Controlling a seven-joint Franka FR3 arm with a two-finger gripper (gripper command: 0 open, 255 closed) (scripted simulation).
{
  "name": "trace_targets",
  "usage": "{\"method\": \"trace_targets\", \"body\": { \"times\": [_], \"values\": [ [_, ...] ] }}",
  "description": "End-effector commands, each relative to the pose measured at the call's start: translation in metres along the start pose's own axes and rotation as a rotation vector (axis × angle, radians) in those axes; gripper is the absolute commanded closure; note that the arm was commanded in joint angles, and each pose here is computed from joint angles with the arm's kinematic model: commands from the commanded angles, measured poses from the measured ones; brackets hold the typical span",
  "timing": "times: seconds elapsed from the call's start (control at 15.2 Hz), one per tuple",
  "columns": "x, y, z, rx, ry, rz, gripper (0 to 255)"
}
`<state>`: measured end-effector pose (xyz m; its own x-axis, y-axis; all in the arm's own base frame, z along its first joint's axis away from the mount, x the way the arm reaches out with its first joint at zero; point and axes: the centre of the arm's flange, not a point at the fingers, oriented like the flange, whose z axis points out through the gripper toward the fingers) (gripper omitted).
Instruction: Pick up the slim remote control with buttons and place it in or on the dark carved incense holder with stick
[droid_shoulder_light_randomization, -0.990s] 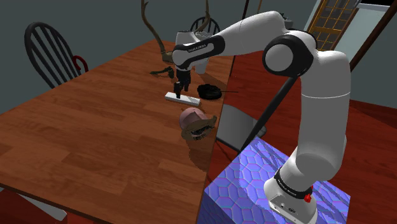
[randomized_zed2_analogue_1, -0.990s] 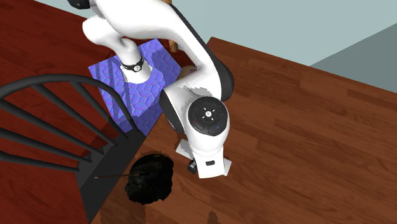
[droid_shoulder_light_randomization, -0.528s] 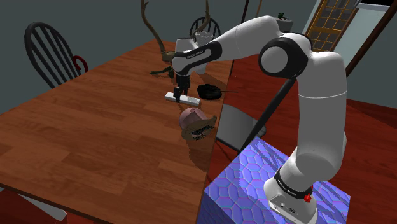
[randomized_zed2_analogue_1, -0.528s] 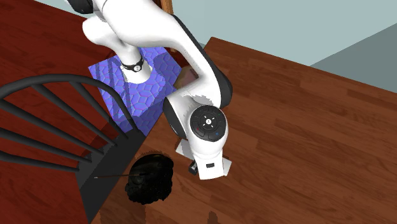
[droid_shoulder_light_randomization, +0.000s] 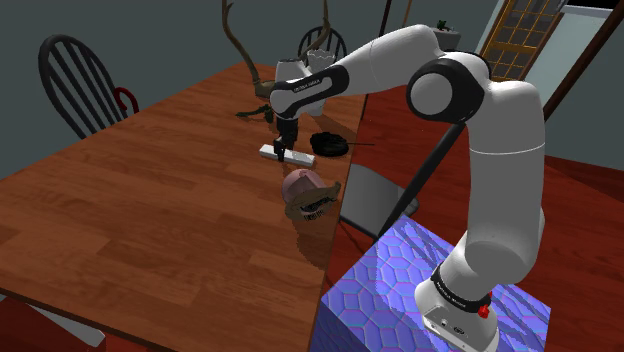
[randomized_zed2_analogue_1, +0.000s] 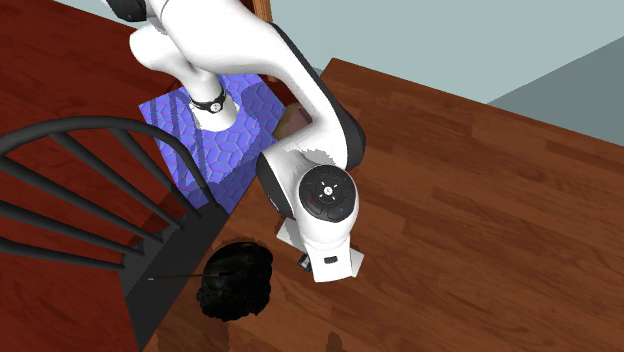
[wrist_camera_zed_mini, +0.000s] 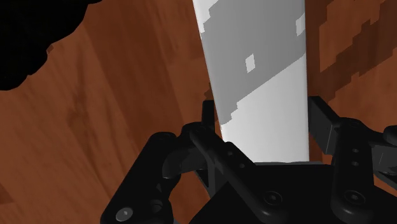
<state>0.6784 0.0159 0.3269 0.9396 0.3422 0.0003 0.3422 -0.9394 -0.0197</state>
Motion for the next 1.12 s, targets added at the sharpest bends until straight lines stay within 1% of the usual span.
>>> {"method": "trace_targets", "body": {
  "times": [0.0, 0.4, 1.06],
  "values": [
    [0.0, 0.0, 0.001, 0.0, -0.001, 0.001, 255],
    [0.0, 0.0, 0.001, 0.0, -0.001, 0.001, 255],
    [0.0, -0.001, -0.052, 0.0, -0.001, 0.001, 255]
  ]
}}
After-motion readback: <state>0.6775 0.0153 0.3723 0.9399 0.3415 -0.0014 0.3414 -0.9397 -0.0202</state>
